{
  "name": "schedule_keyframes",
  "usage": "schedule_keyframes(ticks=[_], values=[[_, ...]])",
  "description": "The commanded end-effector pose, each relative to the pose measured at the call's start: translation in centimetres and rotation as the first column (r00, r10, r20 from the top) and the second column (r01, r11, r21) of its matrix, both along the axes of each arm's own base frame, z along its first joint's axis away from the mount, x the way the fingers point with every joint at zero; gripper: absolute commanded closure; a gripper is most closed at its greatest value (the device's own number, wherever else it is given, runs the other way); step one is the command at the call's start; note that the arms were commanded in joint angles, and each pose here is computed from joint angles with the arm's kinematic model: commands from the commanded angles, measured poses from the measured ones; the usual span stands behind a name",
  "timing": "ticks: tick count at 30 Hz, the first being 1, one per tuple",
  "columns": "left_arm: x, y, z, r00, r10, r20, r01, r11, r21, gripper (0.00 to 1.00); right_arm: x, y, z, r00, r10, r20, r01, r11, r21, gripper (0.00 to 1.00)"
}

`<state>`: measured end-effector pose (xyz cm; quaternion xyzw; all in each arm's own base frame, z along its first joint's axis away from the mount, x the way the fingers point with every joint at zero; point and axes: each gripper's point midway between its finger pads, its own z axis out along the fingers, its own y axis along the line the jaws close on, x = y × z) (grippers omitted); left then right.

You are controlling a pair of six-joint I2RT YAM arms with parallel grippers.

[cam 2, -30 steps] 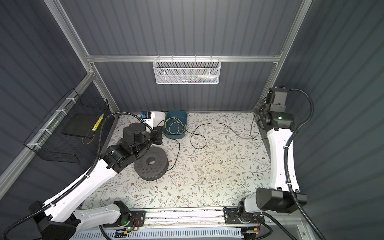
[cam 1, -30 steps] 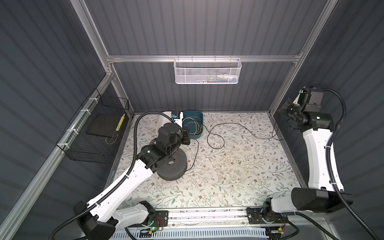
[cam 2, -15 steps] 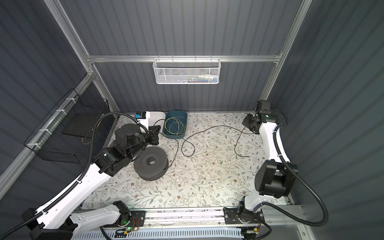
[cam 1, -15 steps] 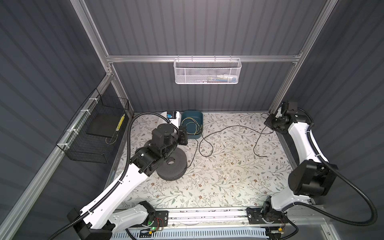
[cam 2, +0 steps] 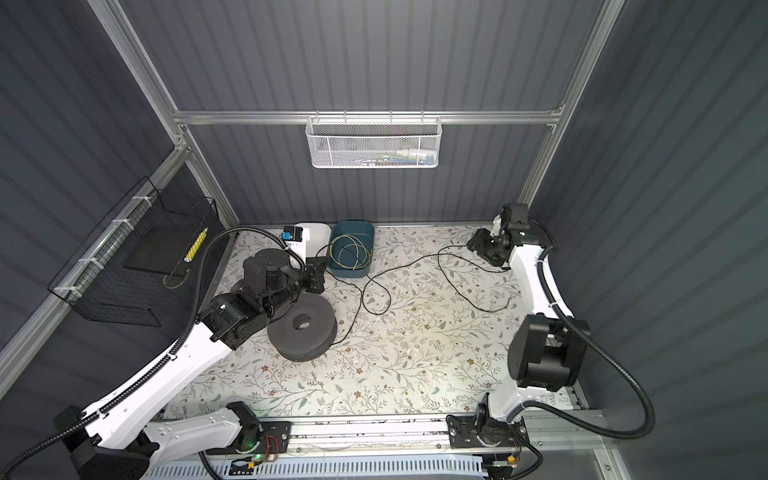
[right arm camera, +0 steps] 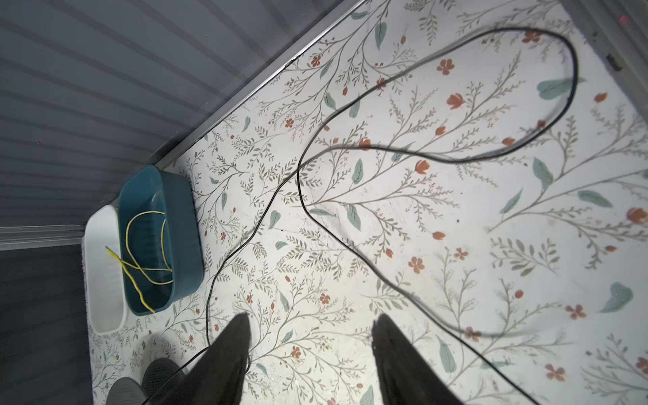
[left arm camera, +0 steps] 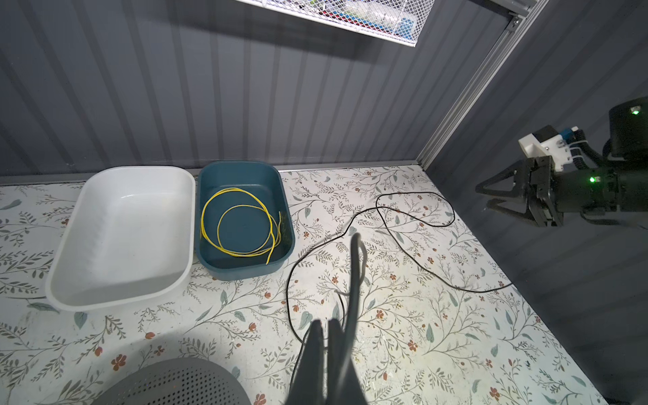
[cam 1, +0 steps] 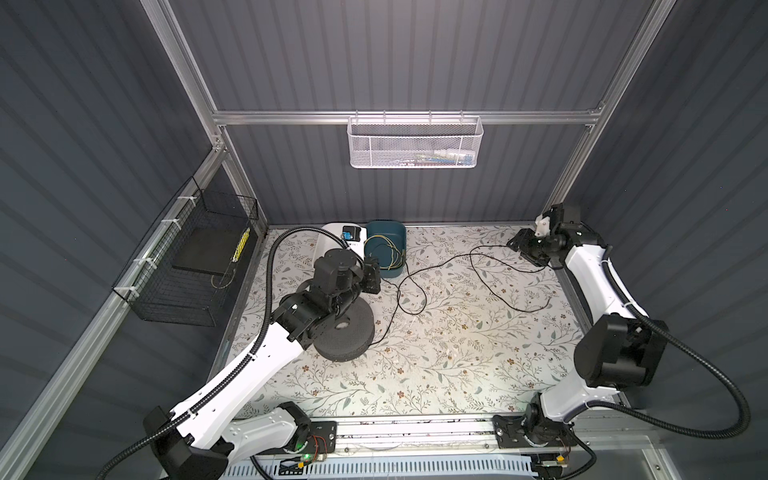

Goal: Wrap the cables

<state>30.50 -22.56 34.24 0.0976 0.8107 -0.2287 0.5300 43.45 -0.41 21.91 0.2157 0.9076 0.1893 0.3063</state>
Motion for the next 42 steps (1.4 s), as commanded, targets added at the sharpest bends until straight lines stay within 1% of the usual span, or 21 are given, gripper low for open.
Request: schedule_keyframes(ticks=[1,4,6,7,8,9,10,12,14,16,18,21,22,25,28,29,30,32,33,39,42], values=[[0.3,-0.8,-0.3,1.000,-0.028,-0.003,0.028,0.999,-0.017,1.00,-1.5,2.8,0.1,0.998,0.051,0.031,-0.054,0.996,0.075,0.44],[0.5,-1.4,-0.9,0.999,-0.048,-0.020,0.048,0.999,-0.016,1.00,-3.5,7.2,0.1,0.983,0.171,0.069,-0.177,0.980,0.094,0.48],[0.5,-1.9,-1.2,0.998,-0.063,-0.030,0.062,0.998,-0.016,1.00,-5.1,11.4,0.7,0.944,0.299,0.141,-0.313,0.945,0.095,0.49],[0.6,-2.1,-1.4,0.997,-0.071,-0.034,0.070,0.997,-0.018,1.00,-5.7,12.8,0.9,0.931,0.329,0.156,-0.347,0.933,0.101,0.49],[0.7,-2.4,-1.5,0.996,-0.080,-0.043,0.079,0.997,-0.024,1.00,-6.3,14.3,1.3,0.919,0.352,0.175,-0.377,0.917,0.133,0.49],[0.8,-2.8,-1.7,0.994,-0.092,-0.051,0.091,0.995,-0.030,1.00,-7.0,15.6,1.5,0.914,0.363,0.181,-0.395,0.899,0.190,0.49],[0.9,-3.1,-2.0,0.993,-0.101,-0.059,0.099,0.994,-0.033,1.00,-7.0,16.5,2.2,0.908,0.359,0.216,-0.404,0.885,0.230,0.49],[1.1,-3.7,-2.6,0.991,-0.113,-0.076,0.110,0.993,-0.039,1.00,-7.4,17.6,3.3,0.912,0.333,0.241,-0.391,0.883,0.259,0.48],[1.3,-4.4,-3.2,0.987,-0.135,-0.086,0.132,0.990,-0.043,1.00,-7.5,18.5,4.7,0.905,0.315,0.286,-0.394,0.875,0.283,0.43],[1.3,-5.2,-3.5,0.983,-0.165,-0.086,0.161,0.985,-0.054,1.00,-7.6,19.8,6.0,0.896,0.299,0.328,-0.408,0.844,0.349,0.42],[1.3,-6.1,-3.9,0.975,-0.208,-0.082,0.203,0.977,-0.065,1.00,-7.6,21.5,7.2,0.884,0.296,0.363,-0.438,0.795,0.420,0.42],[1.5,-7.1,-4.3,0.966,-0.245,-0.081,0.239,0.968,-0.077,1.00,-7.6,23.2,8.0,0.880,0.288,0.379,-0.451,0.757,0.473,0.41],[1.6,-7.2,-4.3,0.966,-0.244,-0.082,0.238,0.968,-0.080,1.00,-7.6,23.8,8.1,0.869,0.299,0.394,-0.470,0.747,0.470,0.42],[2.1,-7.5,-4.1,0.967,-0.238,-0.088,0.232,0.970,-0.078,1.00,-8.0,25.4,7.1,0.820,0.394,0.415,-0.548,0.749,0.372,0.44],[2.3,-8.0,-3.7,0.961,-0.253,-0.116,0.246,0.967,-0.066,1.00,-8.9,25.6,5.1,0.741,0.501,0.447,-0.628,0.752,0.199,0.45],[2.2,-8.3,-3.5,0.957,-0.264,-0.124,0.258,0.964,-0.065,1.00,-9.5,25.7,4.3,0.708,0.543,0.451,-0.660,0.736,0.149,0.45],[2.2,-8.5,-3.5,0.952,-0.274,-0.136,0.268,0.961,-0.063,1.00,-10.1,25.9,3.7,0.668,0.587,0.457,-0.697,0.709,0.108,0.44],[2.0,-9.0,-3.3,0.943,-0.298,-0.150,0.290,0.954,-0.074,1.00,-11.2,26.2,2.5,0.614,0.648,0.450,-0.738,0.674,0.035,0.43],[1.9,-9.3,-3.1,0.938,-0.312,-0.150,0.303,0.950,-0.082,1.00,-11.5,26.3,1.9,0.596,0.671,0.441,-0.746,0.665,-0.003,0.43],[1.5,-10.0,-2.8,0.920,-0.348,-0.178,0.334,0.937,-0.105,1.00,-11.0,26.3,-0.4,0.570,0.720,0.396,-0.749,0.654,-0.109,0.41],[1.4,-10.2,-2.8,0.915,-0.359,-0.183,0.342,0.932,-0.118,1.00,-10.8,27.1,-0.6,0.535,0.742,0.404,-0.768,0.626,-0.132,0.41]])
